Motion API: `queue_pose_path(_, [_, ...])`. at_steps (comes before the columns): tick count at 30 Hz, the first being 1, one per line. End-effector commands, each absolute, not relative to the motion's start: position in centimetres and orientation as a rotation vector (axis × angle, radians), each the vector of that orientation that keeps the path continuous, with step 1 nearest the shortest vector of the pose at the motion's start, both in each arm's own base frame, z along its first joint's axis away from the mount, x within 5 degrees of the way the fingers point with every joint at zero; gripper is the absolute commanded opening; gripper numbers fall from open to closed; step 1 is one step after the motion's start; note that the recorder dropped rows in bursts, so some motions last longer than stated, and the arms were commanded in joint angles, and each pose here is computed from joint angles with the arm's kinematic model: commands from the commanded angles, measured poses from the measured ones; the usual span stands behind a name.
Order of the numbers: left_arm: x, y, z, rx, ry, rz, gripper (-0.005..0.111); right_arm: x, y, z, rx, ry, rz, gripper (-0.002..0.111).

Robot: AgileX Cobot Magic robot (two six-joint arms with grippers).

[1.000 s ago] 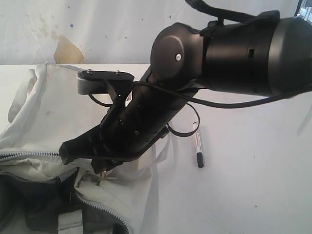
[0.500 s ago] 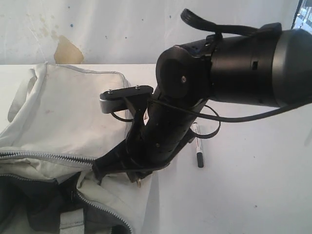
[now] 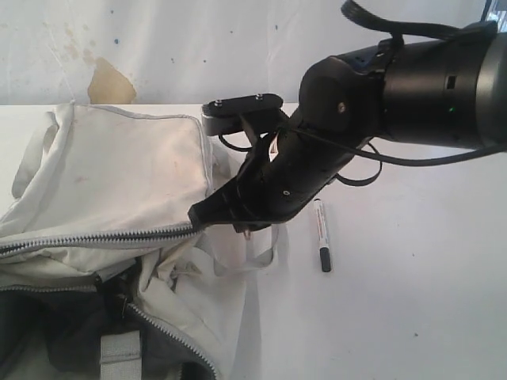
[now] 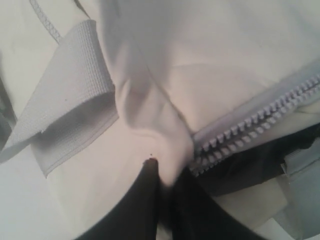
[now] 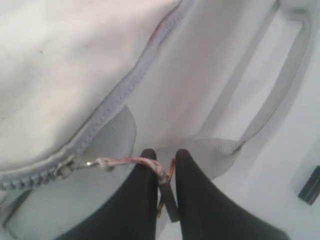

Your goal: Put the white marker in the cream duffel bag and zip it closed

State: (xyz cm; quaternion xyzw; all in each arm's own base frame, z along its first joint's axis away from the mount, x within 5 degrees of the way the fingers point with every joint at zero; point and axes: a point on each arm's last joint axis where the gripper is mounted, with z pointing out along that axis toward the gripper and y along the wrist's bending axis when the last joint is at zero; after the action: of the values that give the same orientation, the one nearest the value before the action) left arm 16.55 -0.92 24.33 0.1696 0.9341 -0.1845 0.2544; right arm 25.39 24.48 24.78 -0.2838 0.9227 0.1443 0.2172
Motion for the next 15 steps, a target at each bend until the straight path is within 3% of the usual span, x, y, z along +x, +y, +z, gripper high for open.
queue_pose_path(1, [16.9,-0.5,24.6,0.502,2.501,-0.423,0.0,26.2,24.4,25.2,-0.801,2.458,0.388,0.0])
queue_pose_path(4, [17.1,-0.4,24.6,0.465,2.494,-0.413,0.007,26.1,24.3,25.2,-0.811,2.467,0.384,0.0])
queue_pose_path(6, [17.1,-0.4,24.6,0.459,2.489,-0.413,0.021,26.1,24.3,25.1,-0.816,2.472,0.38,0.0])
queue_pose_path(8, [17.2,-0.4,24.8,0.459,2.484,-0.408,0.041,26.1,24.3,25.1,-0.829,2.467,0.376,0.0])
queue_pose_path(9, [17.4,-0.3,25.2,0.464,2.474,-0.403,0.069,26.0,24.3,25.1,-0.835,2.468,0.383,0.0])
queue_pose_path(11, [17.6,-0.4,26.0,0.484,2.457,-0.411,0.1,25.9,24.3,25.1,-0.84,2.482,0.381,0.0])
queue_pose_path(12, [17.7,-0.5,26.7,0.492,2.45,-0.429,0.105,25.9,24.2,25.0,-0.842,2.489,0.379,0.0])
queue_pose_path(15, [17.9,-0.9,28.4,0.499,2.432,-0.491,0.102,25.8,24.2,25.0,-0.841,2.495,0.382,0.0])
